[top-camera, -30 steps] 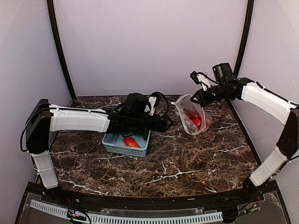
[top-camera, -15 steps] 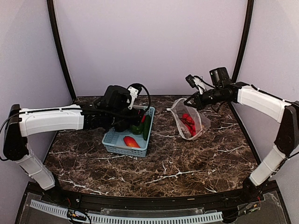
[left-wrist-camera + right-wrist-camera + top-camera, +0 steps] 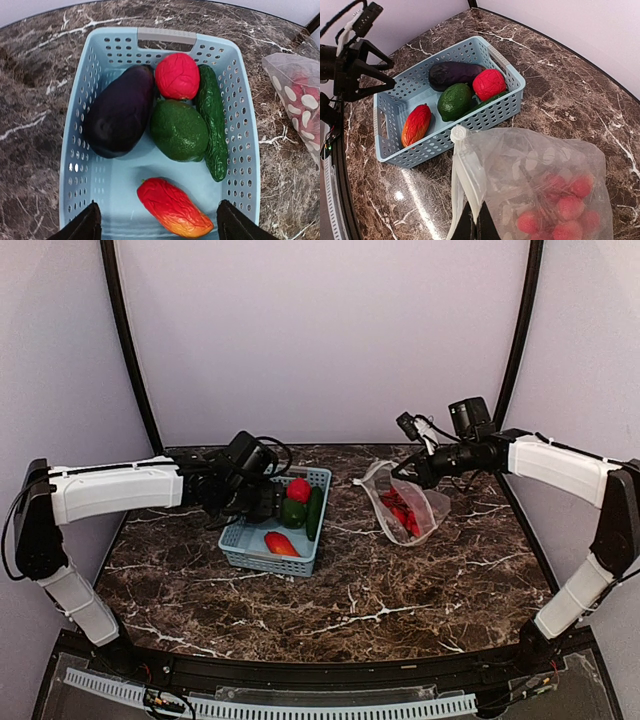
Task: Place the food in the zip-top bag and seal the zipper
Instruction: Adjust the zipper food storage bag at the center of the board, then pick up the fake fruit from the bin.
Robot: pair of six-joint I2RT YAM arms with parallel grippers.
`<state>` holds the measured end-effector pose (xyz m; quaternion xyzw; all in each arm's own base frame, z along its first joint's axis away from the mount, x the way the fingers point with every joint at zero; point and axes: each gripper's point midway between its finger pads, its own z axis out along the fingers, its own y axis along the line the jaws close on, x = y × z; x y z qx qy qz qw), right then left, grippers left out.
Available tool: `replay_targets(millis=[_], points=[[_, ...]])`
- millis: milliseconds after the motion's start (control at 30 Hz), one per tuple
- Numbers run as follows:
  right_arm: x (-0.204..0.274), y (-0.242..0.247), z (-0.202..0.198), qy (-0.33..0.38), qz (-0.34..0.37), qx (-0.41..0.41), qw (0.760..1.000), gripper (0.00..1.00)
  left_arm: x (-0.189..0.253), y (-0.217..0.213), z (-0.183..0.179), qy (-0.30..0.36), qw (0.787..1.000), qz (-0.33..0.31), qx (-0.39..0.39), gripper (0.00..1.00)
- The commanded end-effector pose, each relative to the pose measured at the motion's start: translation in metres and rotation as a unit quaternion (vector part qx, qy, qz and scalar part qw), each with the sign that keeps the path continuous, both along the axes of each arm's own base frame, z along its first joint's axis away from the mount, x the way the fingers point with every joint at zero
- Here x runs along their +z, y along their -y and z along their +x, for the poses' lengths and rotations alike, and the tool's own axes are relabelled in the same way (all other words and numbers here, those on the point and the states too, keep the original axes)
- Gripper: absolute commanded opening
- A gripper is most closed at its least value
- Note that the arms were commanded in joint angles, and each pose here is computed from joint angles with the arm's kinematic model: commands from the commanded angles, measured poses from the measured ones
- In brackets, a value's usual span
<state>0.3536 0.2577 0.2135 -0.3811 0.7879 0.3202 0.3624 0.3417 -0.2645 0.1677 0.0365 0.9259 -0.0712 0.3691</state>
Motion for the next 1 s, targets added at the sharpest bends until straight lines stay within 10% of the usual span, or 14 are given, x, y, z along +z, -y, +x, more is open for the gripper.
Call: replay_targets(millis=[0,967], points=[[0.019,-0.002,-0.006,0.024,0.023,0.01,0.999,0.0,-0.031,-0.003,-0.013,-0.069,0.995,-0.033,0.069,0.78],[0.021,-0.003,-0.016,0.021,0.033,0.023,0.999,0.0,-0.132,0.014,-0.015,-0.19,0.972,-0.048,0.128,0.66]])
